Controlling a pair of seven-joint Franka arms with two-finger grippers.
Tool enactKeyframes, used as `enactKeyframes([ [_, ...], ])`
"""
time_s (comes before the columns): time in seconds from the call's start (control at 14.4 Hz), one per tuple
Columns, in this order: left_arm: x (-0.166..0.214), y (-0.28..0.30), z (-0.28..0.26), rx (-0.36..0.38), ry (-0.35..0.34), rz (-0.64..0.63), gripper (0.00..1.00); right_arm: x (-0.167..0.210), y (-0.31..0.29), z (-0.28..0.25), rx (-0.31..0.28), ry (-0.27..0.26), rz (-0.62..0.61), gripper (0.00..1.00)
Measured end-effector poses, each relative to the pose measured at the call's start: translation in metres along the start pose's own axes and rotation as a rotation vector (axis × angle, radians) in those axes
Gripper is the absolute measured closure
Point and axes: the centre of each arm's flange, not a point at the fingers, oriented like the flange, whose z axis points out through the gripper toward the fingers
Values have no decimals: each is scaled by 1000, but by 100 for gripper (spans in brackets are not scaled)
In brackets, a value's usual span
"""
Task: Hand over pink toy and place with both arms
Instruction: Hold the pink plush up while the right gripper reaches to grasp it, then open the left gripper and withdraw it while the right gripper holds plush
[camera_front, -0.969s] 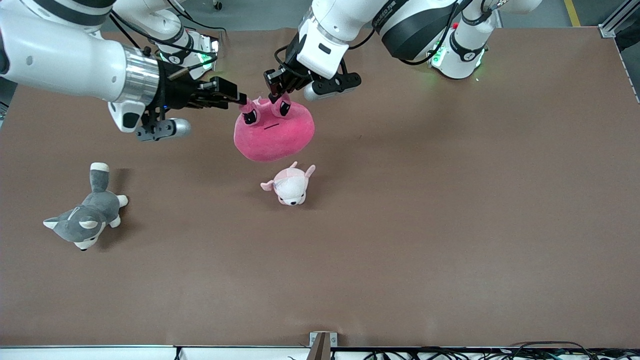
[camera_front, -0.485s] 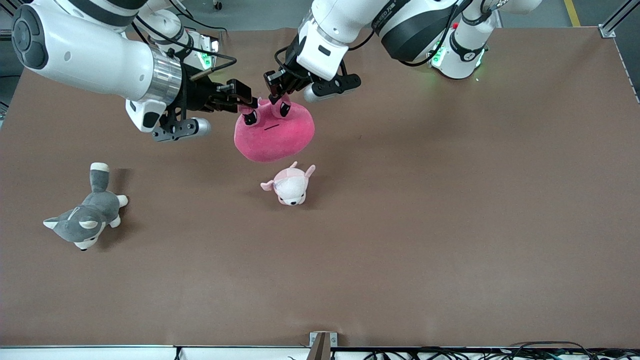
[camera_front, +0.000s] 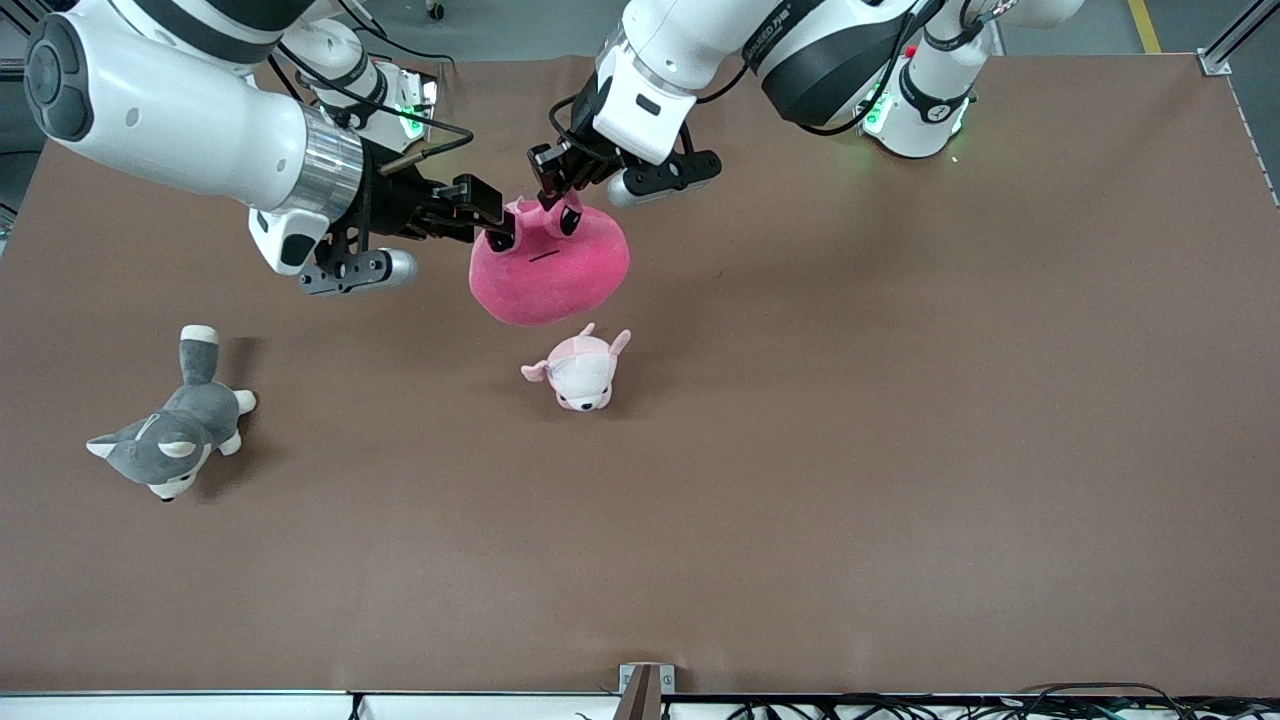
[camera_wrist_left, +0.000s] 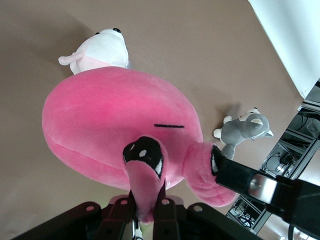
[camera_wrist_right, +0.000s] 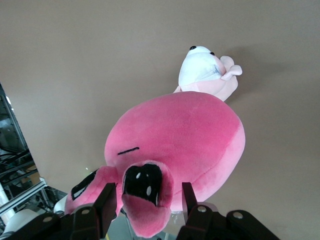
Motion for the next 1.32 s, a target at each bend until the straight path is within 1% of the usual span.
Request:
enactKeyframes([
  [0.14, 0, 0, 0, 0, 0, 0, 87, -2, -5, 8, -21, -3, -12, 40],
  [0.35, 0, 0, 0, 0, 0, 0, 87, 2, -6, 17, -27, -5, -12, 40],
  [0.42, 0, 0, 0, 0, 0, 0, 87, 3, -6, 17, -28, -6, -11, 46],
  [0.62, 0, 0, 0, 1, 0, 0, 87, 4, -5, 17, -28, -5, -10, 79],
  [0.69, 0, 0, 1, 1, 0, 0, 87, 4, -5, 17, -29, -5, -9, 86],
  [0.9, 0, 0, 1, 1, 0, 0, 87, 4, -4, 16, -29, -4, -8, 90],
  [1.04, 1, 0, 1, 2, 7, 5, 88, 4, -4, 16, -29, -4, -8, 90],
  [1.11, 1, 0, 0, 3, 14, 10, 84, 4, -4, 16, -29, -4, -8, 90],
  [1.32, 3, 1, -3, 5, 42, 30, 56, 5, -3, 16, -31, -3, -7, 90],
])
